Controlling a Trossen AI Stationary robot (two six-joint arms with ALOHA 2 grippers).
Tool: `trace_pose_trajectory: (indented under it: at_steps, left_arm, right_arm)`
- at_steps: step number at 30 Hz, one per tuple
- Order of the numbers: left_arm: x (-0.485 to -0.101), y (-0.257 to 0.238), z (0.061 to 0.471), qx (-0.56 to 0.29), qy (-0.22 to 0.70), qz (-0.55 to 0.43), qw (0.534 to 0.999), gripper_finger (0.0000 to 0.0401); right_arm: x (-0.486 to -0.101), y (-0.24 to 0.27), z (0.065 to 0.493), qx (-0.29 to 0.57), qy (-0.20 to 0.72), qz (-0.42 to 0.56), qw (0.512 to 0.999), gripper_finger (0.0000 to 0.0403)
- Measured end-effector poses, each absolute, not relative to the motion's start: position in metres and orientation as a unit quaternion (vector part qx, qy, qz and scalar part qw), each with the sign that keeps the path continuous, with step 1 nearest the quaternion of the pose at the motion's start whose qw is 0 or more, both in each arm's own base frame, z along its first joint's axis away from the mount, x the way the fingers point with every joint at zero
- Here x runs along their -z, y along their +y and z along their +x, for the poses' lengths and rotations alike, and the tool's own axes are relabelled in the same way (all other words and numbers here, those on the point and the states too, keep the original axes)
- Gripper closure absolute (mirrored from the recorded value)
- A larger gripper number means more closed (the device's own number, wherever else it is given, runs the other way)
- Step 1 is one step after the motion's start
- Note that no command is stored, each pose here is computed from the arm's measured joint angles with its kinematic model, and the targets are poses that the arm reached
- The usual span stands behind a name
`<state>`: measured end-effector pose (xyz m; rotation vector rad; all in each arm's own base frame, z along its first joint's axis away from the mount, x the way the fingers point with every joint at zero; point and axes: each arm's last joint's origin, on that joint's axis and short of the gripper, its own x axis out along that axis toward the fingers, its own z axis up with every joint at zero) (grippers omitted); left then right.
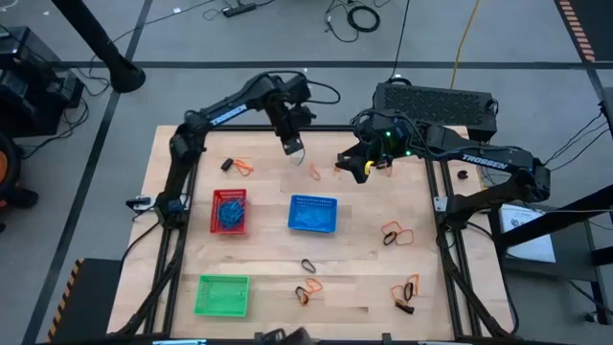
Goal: Sort rubber bands into baskets
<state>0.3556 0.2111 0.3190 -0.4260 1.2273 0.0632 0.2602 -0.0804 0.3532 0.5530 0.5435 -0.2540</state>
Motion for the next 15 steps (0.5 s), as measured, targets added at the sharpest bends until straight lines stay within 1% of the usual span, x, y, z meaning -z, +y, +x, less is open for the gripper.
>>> trace_pose_trajectory:
  at_steps: [4,8,12,15]
  left_arm:
    - [-0.344,0.184,0.343,-0.029,0.572,-0.187,0.798,0.0401]
    - [-0.363,0.145,0.325,-0.023,0.573,-0.184,0.798,0.0401]
    - [-0.367,0.104,0.304,-0.036,0.582,-0.185,0.791,0.0401]
    - [-0.363,0.078,0.283,-0.06,0.586,-0.194,0.785,0.0401]
  right_arm:
    - [-0.353,-0.08,0.26,0.121,0.264,0.26,0.921,0.0151]
    - [-0.35,-0.081,0.264,0.115,0.272,0.243,0.924,0.0151]
    - [-0.343,-0.08,0.271,0.107,0.286,0.235,0.923,0.0151]
    - [-0.336,-0.08,0.279,0.103,0.296,0.23,0.921,0.0151]
